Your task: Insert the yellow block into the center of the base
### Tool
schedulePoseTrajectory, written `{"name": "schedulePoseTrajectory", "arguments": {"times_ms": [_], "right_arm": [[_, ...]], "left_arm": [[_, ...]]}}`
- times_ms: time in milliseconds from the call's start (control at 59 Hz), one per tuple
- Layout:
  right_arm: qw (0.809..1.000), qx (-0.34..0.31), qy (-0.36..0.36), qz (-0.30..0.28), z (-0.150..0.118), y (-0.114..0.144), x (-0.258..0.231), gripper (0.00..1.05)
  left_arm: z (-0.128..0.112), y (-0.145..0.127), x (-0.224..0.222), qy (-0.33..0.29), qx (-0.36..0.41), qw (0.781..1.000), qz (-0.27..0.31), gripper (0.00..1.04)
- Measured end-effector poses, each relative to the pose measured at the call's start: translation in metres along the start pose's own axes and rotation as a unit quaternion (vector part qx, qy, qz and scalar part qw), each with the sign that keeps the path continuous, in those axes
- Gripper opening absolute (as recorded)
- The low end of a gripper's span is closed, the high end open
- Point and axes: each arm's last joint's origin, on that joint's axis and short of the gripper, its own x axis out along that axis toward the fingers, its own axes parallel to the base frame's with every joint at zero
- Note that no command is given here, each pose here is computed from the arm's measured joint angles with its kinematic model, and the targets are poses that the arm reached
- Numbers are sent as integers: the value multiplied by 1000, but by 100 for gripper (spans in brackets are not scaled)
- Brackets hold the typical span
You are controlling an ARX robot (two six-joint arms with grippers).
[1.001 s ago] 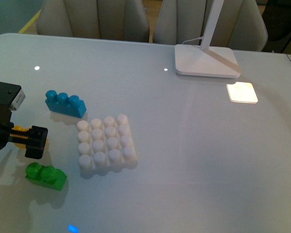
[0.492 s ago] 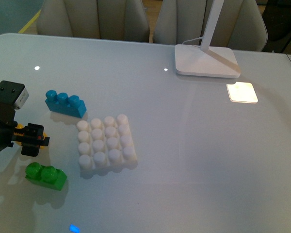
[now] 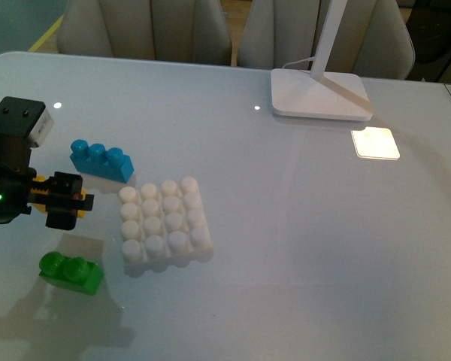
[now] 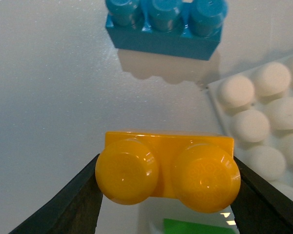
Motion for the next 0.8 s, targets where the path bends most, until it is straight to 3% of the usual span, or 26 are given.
{"name": "schedulePoseTrajectory", "arguments": {"times_ms": [339,797], "right_arm": [[1000,0,0,0,0,0,0,96],[1000,0,0,0,0,0,0,96]], "left_arm": [[-1,-62,-12,29,-36,999,8,63],[6,-90,-5,23,-73,997,-3,63]]}}
